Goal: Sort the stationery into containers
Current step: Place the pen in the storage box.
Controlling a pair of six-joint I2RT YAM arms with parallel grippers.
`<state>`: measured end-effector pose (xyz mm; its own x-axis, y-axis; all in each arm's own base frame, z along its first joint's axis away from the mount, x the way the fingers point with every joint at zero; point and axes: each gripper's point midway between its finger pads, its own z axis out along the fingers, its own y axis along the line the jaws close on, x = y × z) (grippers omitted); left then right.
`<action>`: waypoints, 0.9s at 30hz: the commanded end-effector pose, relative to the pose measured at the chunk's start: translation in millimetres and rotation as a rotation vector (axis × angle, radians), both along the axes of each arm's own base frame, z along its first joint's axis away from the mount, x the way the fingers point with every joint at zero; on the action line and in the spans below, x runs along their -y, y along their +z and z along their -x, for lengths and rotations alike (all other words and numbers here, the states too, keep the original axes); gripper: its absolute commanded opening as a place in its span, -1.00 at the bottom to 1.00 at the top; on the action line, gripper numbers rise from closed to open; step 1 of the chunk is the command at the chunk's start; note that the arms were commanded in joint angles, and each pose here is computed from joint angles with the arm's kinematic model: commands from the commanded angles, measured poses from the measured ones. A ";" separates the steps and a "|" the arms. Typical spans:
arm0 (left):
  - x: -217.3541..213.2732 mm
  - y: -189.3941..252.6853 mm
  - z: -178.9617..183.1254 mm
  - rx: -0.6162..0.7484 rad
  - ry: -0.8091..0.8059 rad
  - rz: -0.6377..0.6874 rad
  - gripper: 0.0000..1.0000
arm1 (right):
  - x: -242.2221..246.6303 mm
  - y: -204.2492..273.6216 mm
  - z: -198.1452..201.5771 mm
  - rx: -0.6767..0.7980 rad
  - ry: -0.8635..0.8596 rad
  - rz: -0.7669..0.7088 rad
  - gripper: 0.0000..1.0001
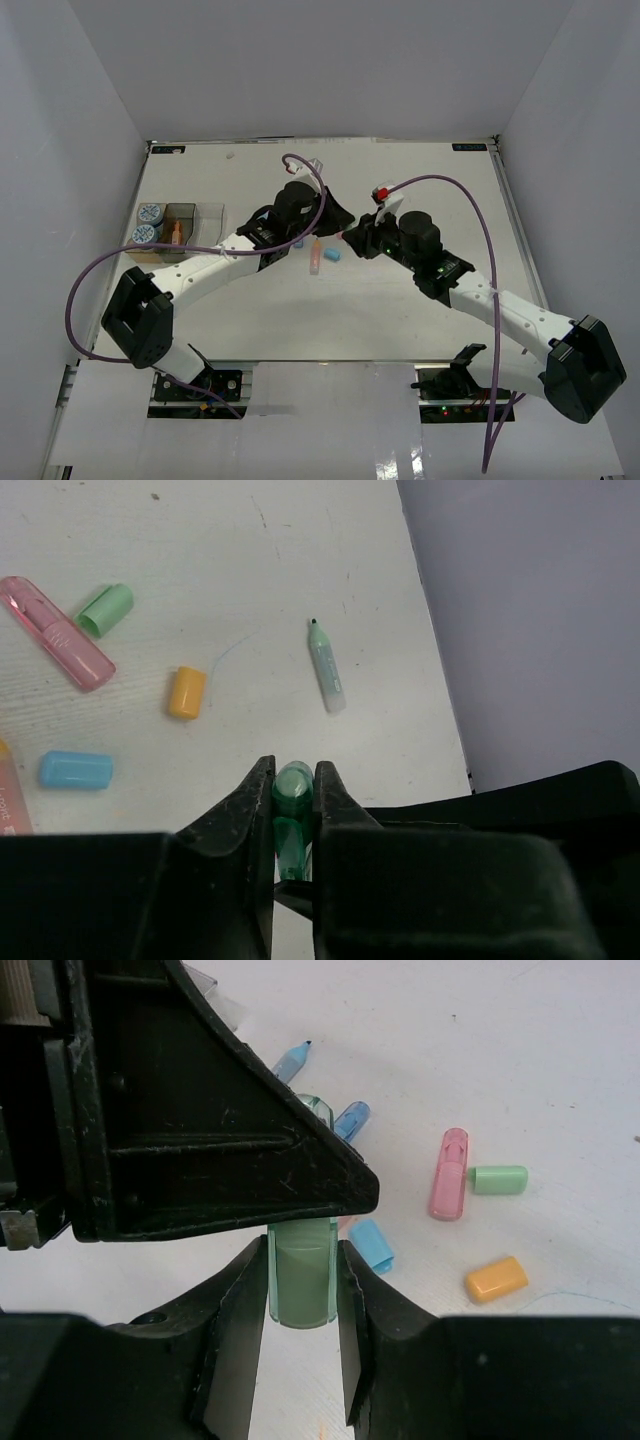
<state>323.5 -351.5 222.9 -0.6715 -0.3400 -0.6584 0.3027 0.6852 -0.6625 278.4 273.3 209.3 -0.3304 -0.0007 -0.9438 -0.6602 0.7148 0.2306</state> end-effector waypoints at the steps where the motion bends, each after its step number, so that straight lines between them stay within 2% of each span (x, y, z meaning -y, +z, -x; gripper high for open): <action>1: -5.4 15.4 -0.9 0.032 0.025 -0.001 -0.75 | -3.0 20.7 -0.8 0.055 -0.002 -0.064 -0.38; 2: -8.0 17.8 -0.9 0.043 0.030 -0.009 -0.81 | -3.1 20.2 -0.9 0.054 -0.001 -0.063 -0.34; 5: -18.0 20.7 -5.6 0.071 0.065 -0.057 -0.89 | -3.0 20.6 0.0 0.052 0.001 -0.060 0.03; 6: -23.4 19.0 -5.5 0.072 0.075 -0.084 -0.90 | -2.2 19.3 0.4 0.049 0.000 -0.053 0.30; 8: -39.6 20.8 -13.8 0.106 0.116 -0.149 -0.90 | -0.2 18.1 1.5 0.045 -0.001 -0.046 0.67; 11: -85.5 13.9 -28.8 0.113 0.192 -0.275 -0.88 | 7.0 11.9 4.2 0.037 -0.012 -0.011 0.95; 14: -156.1 8.5 -46.5 0.083 0.304 -0.402 -0.84 | 18.9 0.6 6.5 0.025 -0.042 0.046 0.89; 15: -192.2 2.9 -52.5 0.069 0.347 -0.490 -0.82 | 21.5 -2.7 7.7 0.022 -0.044 0.061 0.86; 17: -235.6 4.8 -57.3 0.066 0.438 -0.592 -0.81 | 28.8 -13.3 11.1 0.006 -0.053 0.098 0.84; 18: -267.1 -0.5 -59.7 0.042 0.472 -0.676 -0.78 | 30.9 -15.2 12.8 0.004 -0.053 0.104 0.84; 20: -300.3 -8.2 -62.1 0.004 0.520 -0.760 -0.78 | 34.1 -25.0 17.2 -0.012 -0.048 0.122 0.82; 21: -332.8 -14.4 -62.8 -0.037 0.589 -0.820 -0.78 | 34.7 -27.4 19.0 -0.015 -0.045 0.126 0.82; 24: -384.3 -40.3 -66.4 -0.152 0.648 -0.922 -0.78 | 37.7 -34.8 24.1 -0.019 -0.030 0.141 0.82; 27: -411.9 -61.1 -76.4 -0.222 0.657 -0.978 -0.76 | 41.1 -39.5 28.4 -0.015 -0.018 0.160 0.82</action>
